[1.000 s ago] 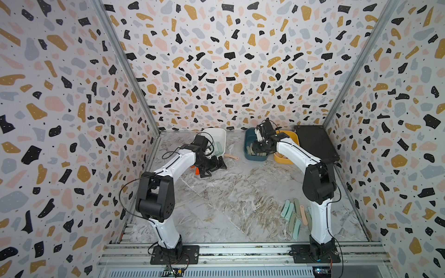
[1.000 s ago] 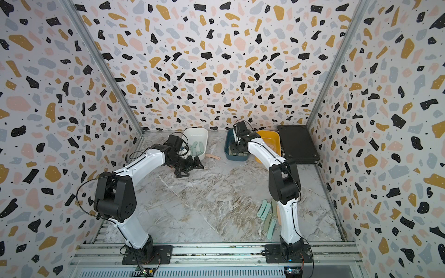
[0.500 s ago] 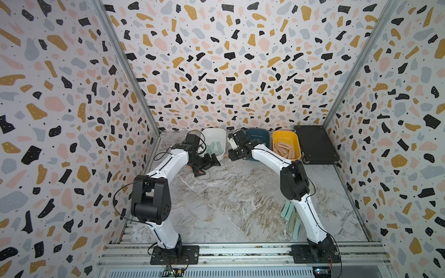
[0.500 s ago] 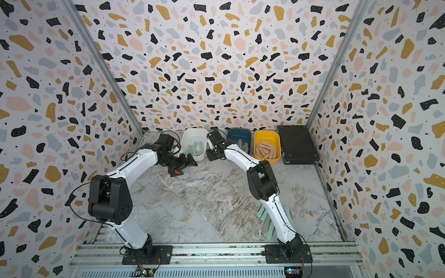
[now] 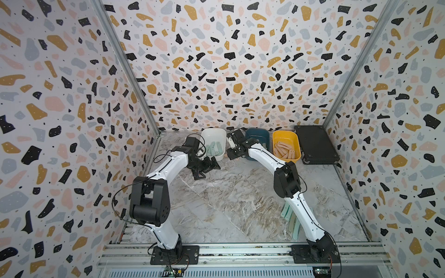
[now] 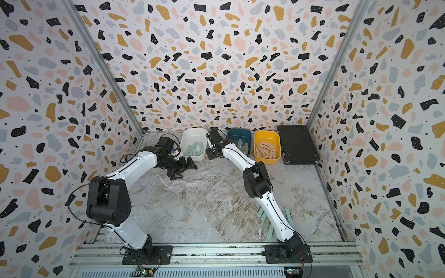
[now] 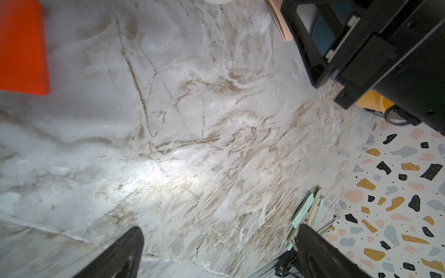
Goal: Place the fruit knives into the storage box by color
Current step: Move the fruit knife to the center of the board.
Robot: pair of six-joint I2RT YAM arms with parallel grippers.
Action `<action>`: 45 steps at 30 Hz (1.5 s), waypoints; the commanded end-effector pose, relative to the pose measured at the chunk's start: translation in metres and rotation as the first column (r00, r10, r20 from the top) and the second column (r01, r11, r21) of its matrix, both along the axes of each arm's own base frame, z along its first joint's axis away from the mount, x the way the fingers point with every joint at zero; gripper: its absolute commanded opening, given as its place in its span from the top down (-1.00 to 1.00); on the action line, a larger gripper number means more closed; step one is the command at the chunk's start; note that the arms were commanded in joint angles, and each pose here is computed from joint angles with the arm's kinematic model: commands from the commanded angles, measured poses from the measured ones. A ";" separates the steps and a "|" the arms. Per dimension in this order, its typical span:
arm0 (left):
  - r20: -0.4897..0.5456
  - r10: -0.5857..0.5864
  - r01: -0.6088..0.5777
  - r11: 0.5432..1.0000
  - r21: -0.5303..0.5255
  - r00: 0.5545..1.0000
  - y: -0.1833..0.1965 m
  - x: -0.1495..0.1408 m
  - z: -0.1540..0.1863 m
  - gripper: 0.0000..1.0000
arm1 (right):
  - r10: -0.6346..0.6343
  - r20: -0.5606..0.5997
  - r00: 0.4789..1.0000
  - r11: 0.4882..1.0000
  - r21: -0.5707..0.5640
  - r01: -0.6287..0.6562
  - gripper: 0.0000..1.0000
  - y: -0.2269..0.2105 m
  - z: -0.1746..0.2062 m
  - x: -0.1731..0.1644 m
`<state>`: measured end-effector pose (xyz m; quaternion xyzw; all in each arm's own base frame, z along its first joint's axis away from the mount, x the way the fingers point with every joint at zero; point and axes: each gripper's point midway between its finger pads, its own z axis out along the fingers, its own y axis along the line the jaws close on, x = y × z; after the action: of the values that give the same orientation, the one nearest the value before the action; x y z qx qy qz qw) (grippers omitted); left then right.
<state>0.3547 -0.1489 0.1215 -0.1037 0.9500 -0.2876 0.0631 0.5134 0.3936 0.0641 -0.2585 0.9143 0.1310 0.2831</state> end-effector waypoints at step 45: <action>-0.063 -0.012 0.011 1.000 -0.013 0.998 0.009 -0.051 0.001 -0.98 | -0.215 -0.229 0.949 0.967 -0.187 0.174 0.46 -0.082 -0.019 -0.157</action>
<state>0.3061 -0.1422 0.1143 -0.1142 0.9493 -0.2919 0.0257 0.3576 0.3163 0.0279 -0.1832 0.9708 0.0554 0.1445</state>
